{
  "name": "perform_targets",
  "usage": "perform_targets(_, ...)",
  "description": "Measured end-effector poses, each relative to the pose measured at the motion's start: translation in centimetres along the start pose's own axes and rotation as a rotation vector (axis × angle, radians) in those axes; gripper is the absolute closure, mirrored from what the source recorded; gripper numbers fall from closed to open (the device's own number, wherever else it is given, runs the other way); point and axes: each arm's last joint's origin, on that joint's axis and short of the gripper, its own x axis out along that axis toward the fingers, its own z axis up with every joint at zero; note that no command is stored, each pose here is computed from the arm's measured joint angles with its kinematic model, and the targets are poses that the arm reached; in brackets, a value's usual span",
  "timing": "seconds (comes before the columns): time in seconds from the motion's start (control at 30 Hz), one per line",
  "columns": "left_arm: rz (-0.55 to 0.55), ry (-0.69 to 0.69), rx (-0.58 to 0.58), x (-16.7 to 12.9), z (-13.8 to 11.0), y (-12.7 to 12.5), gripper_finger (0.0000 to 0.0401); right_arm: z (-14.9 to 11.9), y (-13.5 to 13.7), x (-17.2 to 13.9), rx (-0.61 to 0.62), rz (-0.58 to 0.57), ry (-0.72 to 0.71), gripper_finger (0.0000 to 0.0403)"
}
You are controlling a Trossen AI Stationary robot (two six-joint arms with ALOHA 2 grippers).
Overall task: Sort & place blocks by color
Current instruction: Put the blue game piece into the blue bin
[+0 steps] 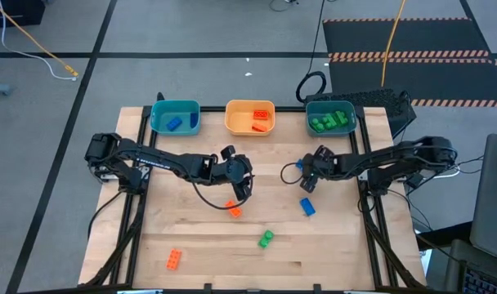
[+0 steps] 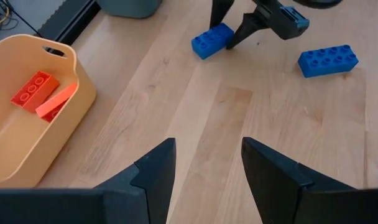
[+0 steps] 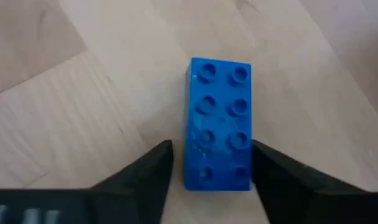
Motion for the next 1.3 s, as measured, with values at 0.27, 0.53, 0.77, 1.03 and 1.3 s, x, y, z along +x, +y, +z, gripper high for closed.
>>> perform_targets(0.27, 0.001, 0.003, 0.010, 0.0, 0.0, 0.0, 0.0215, 0.3, 0.5, -0.5, -0.057, 0.039, -0.059, 0.0272)
perform_targets(0.53, -0.016, -0.067, 0.002, 0.0, 0.7, -0.2, 0.0215, 2.9, 2.6, -3.2, -0.221, 0.184, -0.440, 0.0272)
perform_targets(0.77, -0.067, -0.200, -0.007, -0.3, 2.0, -0.6, 0.0215, 4.3, 3.2, -5.6, -0.323, 0.260, -0.672, 0.0272)
perform_targets(1.03, -0.111, -0.220, 0.056, -0.3, 2.2, -0.8, 0.0192, 4.5, 2.9, -5.9, -0.421, 0.294, -0.706, 0.0272)
perform_targets(1.3, -0.117, -0.198, 0.107, -0.3, 2.0, -0.8, 0.0110, 5.4, 3.1, -6.8, -0.424, 0.394, -0.834, 0.0272)
